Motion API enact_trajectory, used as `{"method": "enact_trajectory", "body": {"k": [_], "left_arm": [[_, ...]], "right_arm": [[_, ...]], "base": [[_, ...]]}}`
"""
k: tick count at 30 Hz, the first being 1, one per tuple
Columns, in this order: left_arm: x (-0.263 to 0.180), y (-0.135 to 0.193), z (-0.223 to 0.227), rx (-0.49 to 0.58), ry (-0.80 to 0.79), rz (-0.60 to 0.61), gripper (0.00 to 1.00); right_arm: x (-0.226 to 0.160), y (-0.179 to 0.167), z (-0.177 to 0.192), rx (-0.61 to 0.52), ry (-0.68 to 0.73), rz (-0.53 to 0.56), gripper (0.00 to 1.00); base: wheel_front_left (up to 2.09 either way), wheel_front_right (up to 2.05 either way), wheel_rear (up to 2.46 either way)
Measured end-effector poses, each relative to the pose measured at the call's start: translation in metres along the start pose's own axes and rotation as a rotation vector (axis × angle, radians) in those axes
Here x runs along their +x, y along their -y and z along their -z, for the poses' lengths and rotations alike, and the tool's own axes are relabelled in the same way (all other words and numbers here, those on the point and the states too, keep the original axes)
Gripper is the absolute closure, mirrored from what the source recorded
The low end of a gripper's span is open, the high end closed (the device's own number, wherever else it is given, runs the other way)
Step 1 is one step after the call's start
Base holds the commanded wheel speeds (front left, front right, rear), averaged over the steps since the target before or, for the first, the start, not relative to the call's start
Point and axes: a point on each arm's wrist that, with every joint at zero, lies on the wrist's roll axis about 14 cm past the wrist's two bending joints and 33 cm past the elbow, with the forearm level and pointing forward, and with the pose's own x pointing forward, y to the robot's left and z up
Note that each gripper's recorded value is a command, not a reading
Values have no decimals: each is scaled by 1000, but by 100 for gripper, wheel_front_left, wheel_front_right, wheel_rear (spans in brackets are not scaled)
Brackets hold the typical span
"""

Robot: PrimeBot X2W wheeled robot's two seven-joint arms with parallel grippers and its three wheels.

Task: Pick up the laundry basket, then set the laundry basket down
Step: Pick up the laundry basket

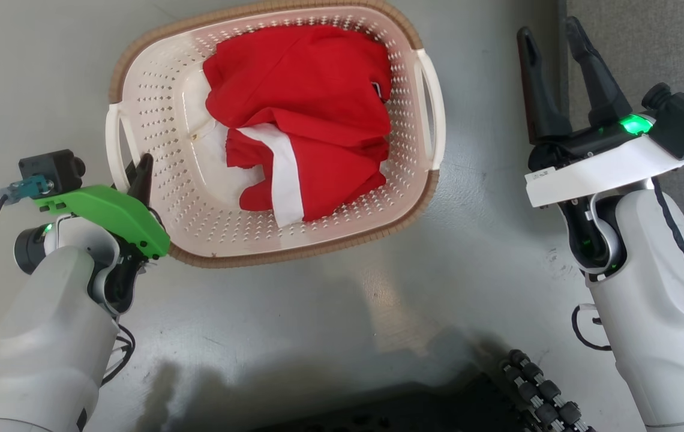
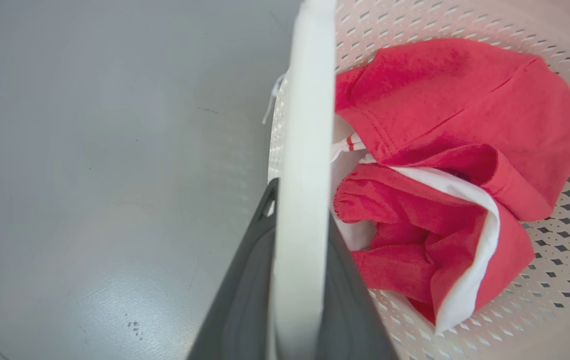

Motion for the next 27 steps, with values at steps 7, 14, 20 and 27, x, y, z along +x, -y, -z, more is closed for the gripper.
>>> {"method": "enact_trajectory", "body": {"k": [7,14,20,27], "left_arm": [[-2,-6,6,0,-13,-21,100],[0,-2,15,29,-44,-10,100],[2,0,17,41,-55,-3,100],[3,-1,23,42,-71,-5,100]], "right_arm": [[-1,-1,-2,-1,4,-1,0],[-2,2,-2,-3,0,6,0],[-3,3,-1,-3,-3,10,0],[-3,5,1,1,-7,14,0]], "base": [[0,0,0],[0,0,0],[0,0,0],[0,0,0]]}}
